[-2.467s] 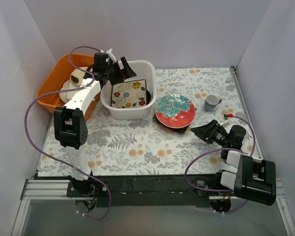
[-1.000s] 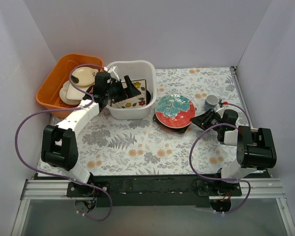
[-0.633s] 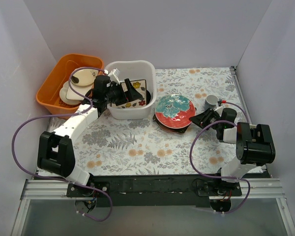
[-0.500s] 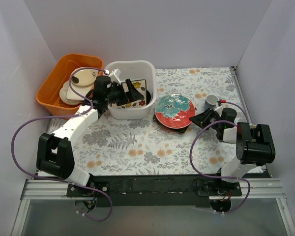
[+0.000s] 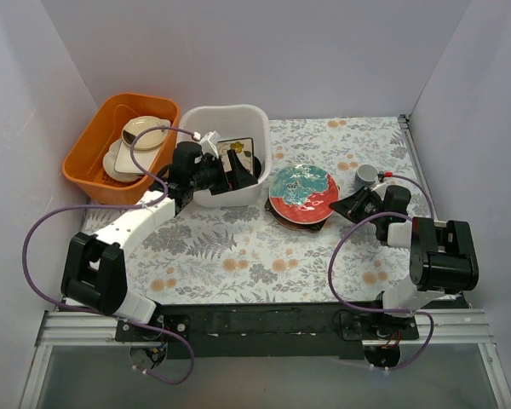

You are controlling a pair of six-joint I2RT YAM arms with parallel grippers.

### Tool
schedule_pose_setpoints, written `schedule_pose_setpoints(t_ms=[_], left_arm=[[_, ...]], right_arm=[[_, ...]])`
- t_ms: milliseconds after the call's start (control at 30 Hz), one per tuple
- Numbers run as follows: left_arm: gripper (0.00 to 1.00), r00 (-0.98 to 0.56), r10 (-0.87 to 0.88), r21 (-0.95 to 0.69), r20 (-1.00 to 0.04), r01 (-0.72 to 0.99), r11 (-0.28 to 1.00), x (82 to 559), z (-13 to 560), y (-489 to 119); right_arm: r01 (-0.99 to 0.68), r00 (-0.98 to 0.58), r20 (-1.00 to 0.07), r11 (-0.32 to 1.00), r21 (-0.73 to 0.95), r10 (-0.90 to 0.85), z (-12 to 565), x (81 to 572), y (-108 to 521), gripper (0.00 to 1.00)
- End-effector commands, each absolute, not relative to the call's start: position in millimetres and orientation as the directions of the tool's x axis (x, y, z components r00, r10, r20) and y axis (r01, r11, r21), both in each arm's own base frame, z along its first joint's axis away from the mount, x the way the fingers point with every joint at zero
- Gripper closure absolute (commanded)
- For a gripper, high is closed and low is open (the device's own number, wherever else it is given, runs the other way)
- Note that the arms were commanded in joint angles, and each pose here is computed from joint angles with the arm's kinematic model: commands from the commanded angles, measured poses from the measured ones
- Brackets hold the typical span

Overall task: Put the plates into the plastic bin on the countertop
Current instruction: Pick up the plate at the center of the board.

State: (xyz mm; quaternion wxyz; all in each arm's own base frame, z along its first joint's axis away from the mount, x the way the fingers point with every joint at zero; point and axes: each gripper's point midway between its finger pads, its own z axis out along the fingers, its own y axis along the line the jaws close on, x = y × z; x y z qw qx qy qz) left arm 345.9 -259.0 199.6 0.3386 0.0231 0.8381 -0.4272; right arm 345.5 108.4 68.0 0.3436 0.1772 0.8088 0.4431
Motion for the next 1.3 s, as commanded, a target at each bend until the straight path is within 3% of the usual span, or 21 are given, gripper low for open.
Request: schedule_pose_setpoints(t_ms=[0, 500, 767, 1000, 1267], left_arm=[[0.1, -0.737, -0.254, -0.694, -0.626, 0.379, 0.612, 332, 221, -262], [0.1, -0.789, -0.183, -0.719, -0.586, 0.403, 0.566, 278, 197, -306], [0.11, -0.8, -0.232, -0.754, -0.553, 0.362, 0.548, 258, 175, -321], [0.11, -0.804, -0.27, -0.76, -0.529, 0.308, 0.572, 255, 149, -320], [0.13, -0.812, -0.328, -0.814, -0.483, 0.277, 0.511, 257, 135, -330]], right_arm=[[-0.086, -0.692, -0.457, 0.565, 0.82, 0.558, 84, 342, 111, 0.99], [-0.157, -0.695, -0.488, 0.551, 0.82, 0.529, 106, 322, 118, 0.99], [-0.175, -0.683, -0.491, 0.532, 0.829, 0.54, 115, 310, 119, 0.99], [-0.193, -0.643, -0.507, 0.519, 0.833, 0.574, 131, 299, 118, 0.99], [-0.237, -0.615, -0.541, 0.521, 0.82, 0.574, 150, 291, 118, 0.99]])
